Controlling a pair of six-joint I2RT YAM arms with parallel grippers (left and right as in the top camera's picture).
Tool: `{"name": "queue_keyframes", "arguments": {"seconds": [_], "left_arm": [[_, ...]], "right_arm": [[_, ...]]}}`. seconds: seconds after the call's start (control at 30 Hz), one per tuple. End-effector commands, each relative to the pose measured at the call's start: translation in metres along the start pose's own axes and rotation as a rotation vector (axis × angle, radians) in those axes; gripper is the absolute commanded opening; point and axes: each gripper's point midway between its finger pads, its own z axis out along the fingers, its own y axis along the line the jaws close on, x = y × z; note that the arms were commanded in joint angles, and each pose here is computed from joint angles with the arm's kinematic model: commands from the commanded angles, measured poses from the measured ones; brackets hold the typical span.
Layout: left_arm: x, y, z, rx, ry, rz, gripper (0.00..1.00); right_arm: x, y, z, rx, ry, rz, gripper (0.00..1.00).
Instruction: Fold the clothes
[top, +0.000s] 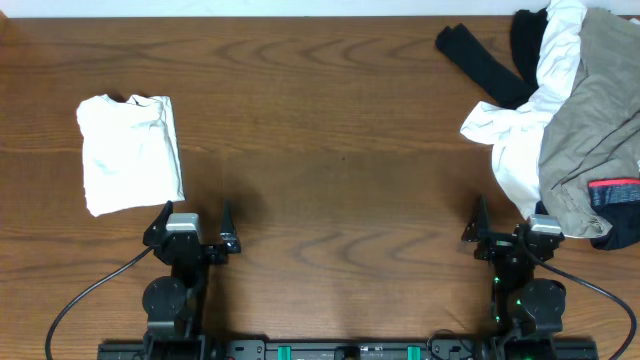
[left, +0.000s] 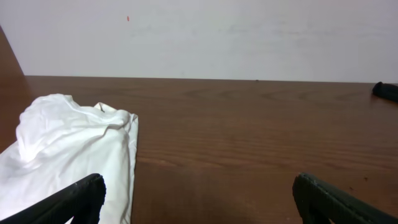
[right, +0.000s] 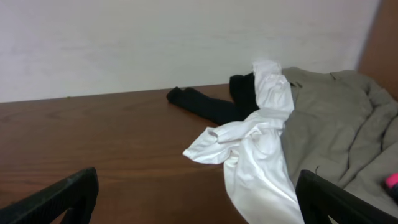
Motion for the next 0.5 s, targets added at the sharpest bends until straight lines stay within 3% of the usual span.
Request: {"name": "queue_keyframes", "arguments": {"seconds": [0.0,0.23,0.47], "left_arm": [[0.014,-0.003,0.000,0.018,0.054,-0.046,0.98],[-0.001,-0.009,-0.010,0.046,0.088,-0.080,0.98],[-0.053,-0.012,-0.033,0.042,0.138,-0.086,0.98]], "right_arm": [[-0.002,0.007,0.000,-0.045,-0.006,0.018,0.99],[-0.031,0.012,-0.009,-0.064,-0.009,0.018,0.99],[-0.059,0.002,-0.013,0.024,0.129,-0.003,0.99]]}}
